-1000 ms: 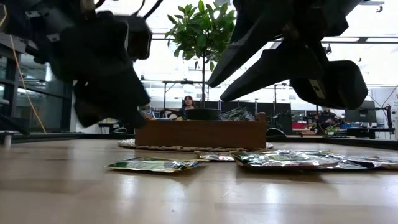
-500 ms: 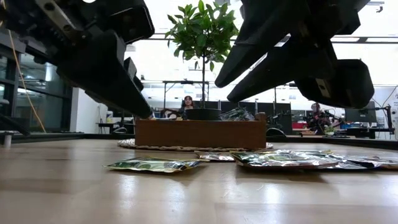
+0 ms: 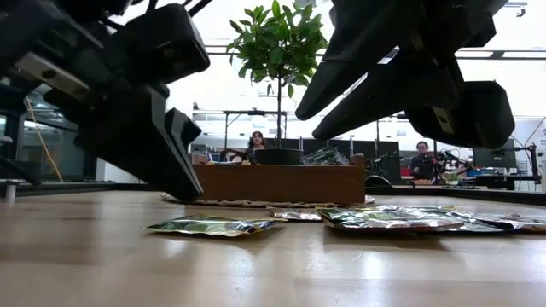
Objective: Pick & Place Tea
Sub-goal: Put the green tea bag into the left section of the wooden organizer
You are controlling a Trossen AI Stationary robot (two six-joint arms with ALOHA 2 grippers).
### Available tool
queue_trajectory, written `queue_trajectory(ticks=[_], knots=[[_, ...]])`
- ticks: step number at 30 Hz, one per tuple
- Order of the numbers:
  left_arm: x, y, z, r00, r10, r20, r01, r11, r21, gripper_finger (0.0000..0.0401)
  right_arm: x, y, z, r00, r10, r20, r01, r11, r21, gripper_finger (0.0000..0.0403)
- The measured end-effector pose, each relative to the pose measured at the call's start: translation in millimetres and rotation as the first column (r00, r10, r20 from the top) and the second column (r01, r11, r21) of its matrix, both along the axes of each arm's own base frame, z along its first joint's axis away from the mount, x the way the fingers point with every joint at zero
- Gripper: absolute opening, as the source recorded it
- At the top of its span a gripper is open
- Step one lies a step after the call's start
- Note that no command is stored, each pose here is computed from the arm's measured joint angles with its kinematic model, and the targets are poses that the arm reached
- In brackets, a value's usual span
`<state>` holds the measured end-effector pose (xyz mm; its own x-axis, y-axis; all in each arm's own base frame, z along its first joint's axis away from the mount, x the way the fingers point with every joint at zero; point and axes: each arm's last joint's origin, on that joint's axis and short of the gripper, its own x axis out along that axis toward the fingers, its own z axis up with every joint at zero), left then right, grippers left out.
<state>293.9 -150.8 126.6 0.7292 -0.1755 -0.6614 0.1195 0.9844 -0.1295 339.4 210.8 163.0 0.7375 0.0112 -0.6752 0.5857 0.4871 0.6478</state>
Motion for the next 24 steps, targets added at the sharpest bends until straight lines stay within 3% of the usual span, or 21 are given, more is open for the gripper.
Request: queue_trajectory(ticks=[9,13,15,19,24], knots=[[3,-1,-21,0.999,0.015,-0.043,-0.014,0.999,0.03,0.0,0,3,0,0.995,0.095,-0.024,-0.094,0.995,0.04,0.0066],[3,-1,-32,0.996,0.053,-0.078,-0.052,0.998,0.019,0.0,-2,3,-1,0.999,-0.012,-0.048,0.019,0.99,0.138,0.0066],[3,-1,-36,0.993,0.072,-0.091,-0.072,0.997,0.008,0.0,-2,3,-1,0.996,-0.079,-0.034,0.083,0.987,0.138,0.0067],[4,-1,-41,0.987,0.126,-0.096,-0.126,0.992,-0.001,0.0,-1,1,-2,0.994,-0.102,-0.026,0.104,0.987,0.125,0.0078],[2,1,-43,0.978,0.17,-0.122,-0.171,0.985,0.0,0.0,0,-1,-3,0.99,-0.136,-0.025,0.138,0.982,0.127,0.0121]])
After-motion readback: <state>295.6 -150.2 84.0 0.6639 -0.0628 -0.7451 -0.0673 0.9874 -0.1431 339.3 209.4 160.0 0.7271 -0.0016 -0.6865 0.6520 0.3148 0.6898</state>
